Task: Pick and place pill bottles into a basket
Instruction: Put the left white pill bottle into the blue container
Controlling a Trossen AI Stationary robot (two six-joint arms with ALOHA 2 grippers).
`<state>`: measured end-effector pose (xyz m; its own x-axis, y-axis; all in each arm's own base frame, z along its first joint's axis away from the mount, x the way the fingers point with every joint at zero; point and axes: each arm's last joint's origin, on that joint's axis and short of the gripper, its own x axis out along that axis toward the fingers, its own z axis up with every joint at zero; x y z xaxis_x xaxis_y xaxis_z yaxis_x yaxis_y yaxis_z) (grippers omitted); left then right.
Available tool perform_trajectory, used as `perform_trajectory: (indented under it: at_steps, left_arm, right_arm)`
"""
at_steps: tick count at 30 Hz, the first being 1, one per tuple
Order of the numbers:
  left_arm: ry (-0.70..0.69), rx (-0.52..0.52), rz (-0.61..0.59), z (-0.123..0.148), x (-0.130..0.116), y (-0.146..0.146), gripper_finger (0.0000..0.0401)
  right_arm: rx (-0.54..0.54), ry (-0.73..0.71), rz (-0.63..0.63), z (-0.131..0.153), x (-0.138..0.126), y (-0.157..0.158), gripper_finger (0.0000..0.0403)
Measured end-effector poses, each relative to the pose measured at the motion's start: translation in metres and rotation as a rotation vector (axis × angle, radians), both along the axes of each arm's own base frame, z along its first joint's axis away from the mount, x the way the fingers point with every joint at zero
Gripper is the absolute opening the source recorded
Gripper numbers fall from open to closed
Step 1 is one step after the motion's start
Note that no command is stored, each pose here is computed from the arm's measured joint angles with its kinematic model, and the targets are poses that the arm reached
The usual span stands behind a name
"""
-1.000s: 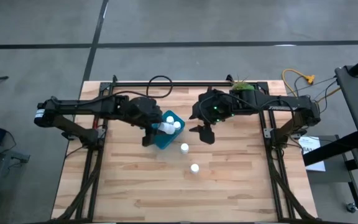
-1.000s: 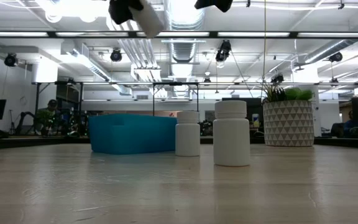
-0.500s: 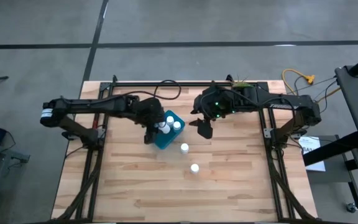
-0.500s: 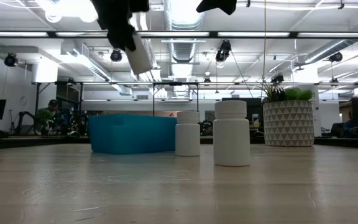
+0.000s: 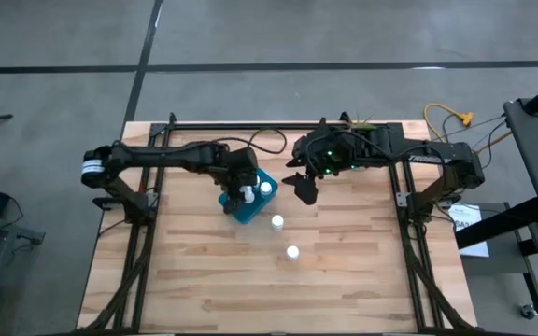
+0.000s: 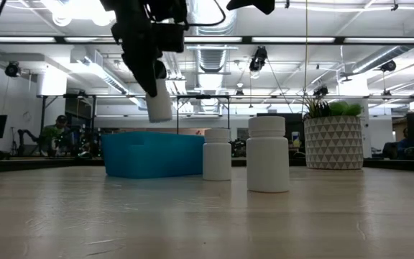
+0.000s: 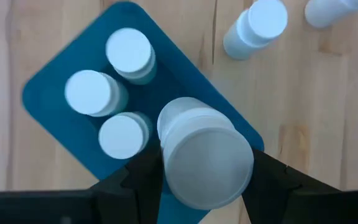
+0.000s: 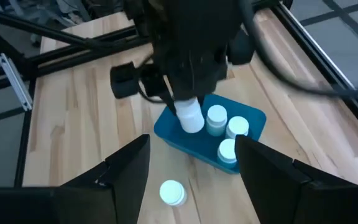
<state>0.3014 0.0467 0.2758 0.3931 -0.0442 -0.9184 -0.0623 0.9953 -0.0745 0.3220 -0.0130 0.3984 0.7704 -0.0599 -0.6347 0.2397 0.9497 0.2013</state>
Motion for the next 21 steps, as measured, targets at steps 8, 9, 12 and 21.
perform_trajectory:
  at_steps: [8,9,12,21]
  left_arm:
    - [0.044,0.014,-0.020,-0.018,0.013,0.003,0.0157]
    - [0.041,0.018,-0.019,-0.020,0.014,0.004,0.0157]
    - [0.043,0.038,-0.025,-0.024,0.018,0.006,0.0157]
    - [0.087,0.041,-0.048,-0.045,0.030,0.010,0.0157]
  right_arm:
    - [-0.012,-0.043,-0.014,0.009,-0.007,0.000,0.0226]
    - [-0.016,-0.050,-0.019,0.011,-0.008,0.000,0.0226]
    - [-0.017,-0.063,-0.022,0.014,-0.011,0.000,0.0226]
    - [-0.013,-0.080,-0.025,0.019,-0.016,0.000,0.0226]
